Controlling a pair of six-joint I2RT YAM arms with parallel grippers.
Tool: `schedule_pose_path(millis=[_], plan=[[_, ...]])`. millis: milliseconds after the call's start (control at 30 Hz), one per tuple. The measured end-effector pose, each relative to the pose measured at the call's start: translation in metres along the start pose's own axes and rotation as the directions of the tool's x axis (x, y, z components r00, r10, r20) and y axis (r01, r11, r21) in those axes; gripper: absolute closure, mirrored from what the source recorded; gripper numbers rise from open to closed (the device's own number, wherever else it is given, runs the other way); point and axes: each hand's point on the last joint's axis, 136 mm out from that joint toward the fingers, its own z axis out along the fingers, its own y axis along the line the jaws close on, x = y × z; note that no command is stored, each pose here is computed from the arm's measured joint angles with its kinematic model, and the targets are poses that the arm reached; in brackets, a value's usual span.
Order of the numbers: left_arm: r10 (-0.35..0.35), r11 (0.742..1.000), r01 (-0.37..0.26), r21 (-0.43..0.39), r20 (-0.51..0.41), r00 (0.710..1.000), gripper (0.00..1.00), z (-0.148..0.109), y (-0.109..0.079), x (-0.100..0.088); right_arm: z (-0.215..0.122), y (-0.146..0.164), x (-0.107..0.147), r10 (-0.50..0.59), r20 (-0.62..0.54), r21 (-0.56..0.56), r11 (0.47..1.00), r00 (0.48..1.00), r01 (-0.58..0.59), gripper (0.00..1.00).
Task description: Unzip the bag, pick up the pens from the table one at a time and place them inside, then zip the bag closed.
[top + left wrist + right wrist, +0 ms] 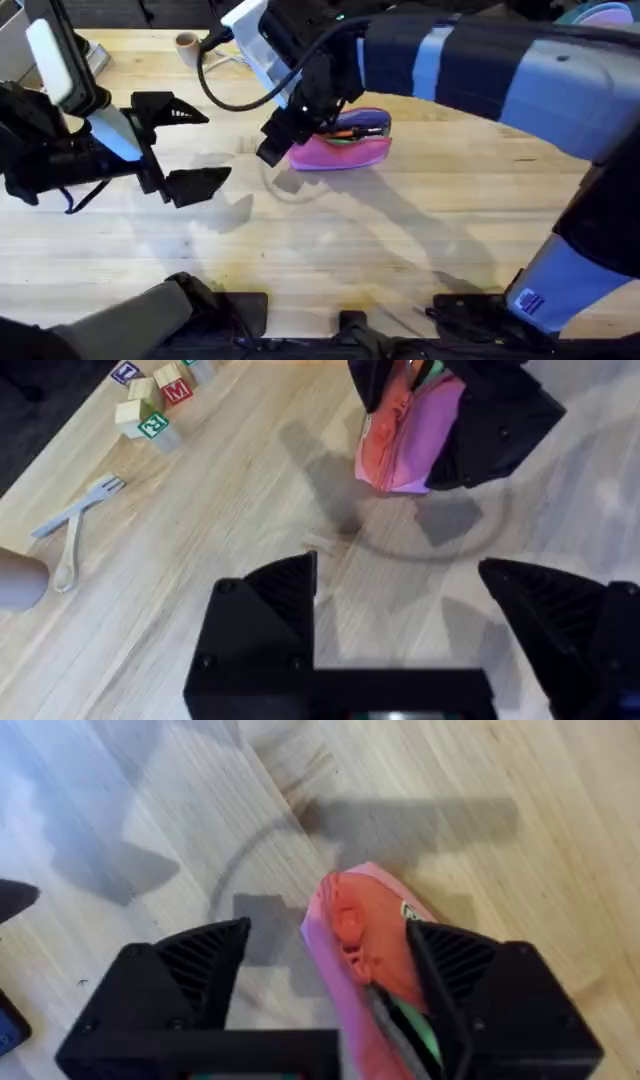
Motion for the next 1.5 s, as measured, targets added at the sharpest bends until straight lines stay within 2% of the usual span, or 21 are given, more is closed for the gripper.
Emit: schedule_pose_path(millis=[233, 433, 867, 967, 1000, 1300, 1500], plan=[[0.000, 1.000, 0.000, 0.000, 0.000, 1.000, 0.007, 0.000, 0.000, 0.000, 0.008, -0.004, 0.002, 0.006, -0.010, 0.010, 1.000, 1.000, -0.006, 0.385], [0.000, 1.000, 0.000, 0.000, 0.000, 1.000, 0.007, 0.000, 0.000, 0.000, 0.007, -0.008, 0.002, 0.011, -0.009, 0.022, 1.000, 1.000, -0.011, 0.566], [0.000, 1.000, 0.000, 0.000, 0.000, 1.000, 0.007, 0.000, 0.000, 0.000, 0.007, -0.009, -0.004, 0.008, 0.014, 0.024, 1.000, 1.000, -0.009, 0.613], [0.000, 1.000, 0.000, 0.000, 0.000, 1.000, 0.007, 0.000, 0.000, 0.000, 0.007, -0.009, -0.004, 0.008, 0.015, 0.024, 1.000, 1.000, -0.009, 0.658], [0.000, 1.000, 0.000, 0.000, 0.000, 1.000, 0.007, 0.000, 0.000, 0.000, 0.007, -0.009, -0.004, 0.008, 0.015, 0.024, 1.000, 1.000, -0.009, 0.714], [-0.001, 1.000, 0.001, 0.000, 0.000, 1.000, 0.008, 0.000, 0.000, 0.000, 0.007, -0.009, -0.009, 0.023, 0.035, 0.026, 0.999, 0.999, -0.024, 0.719], [0.000, 1.000, 0.000, 0.000, 0.000, 1.000, 0.008, 0.000, 0.000, 0.000, 0.007, -0.009, -0.009, 0.041, 0.036, 0.026, 0.999, 0.999, -0.042, 0.831]])
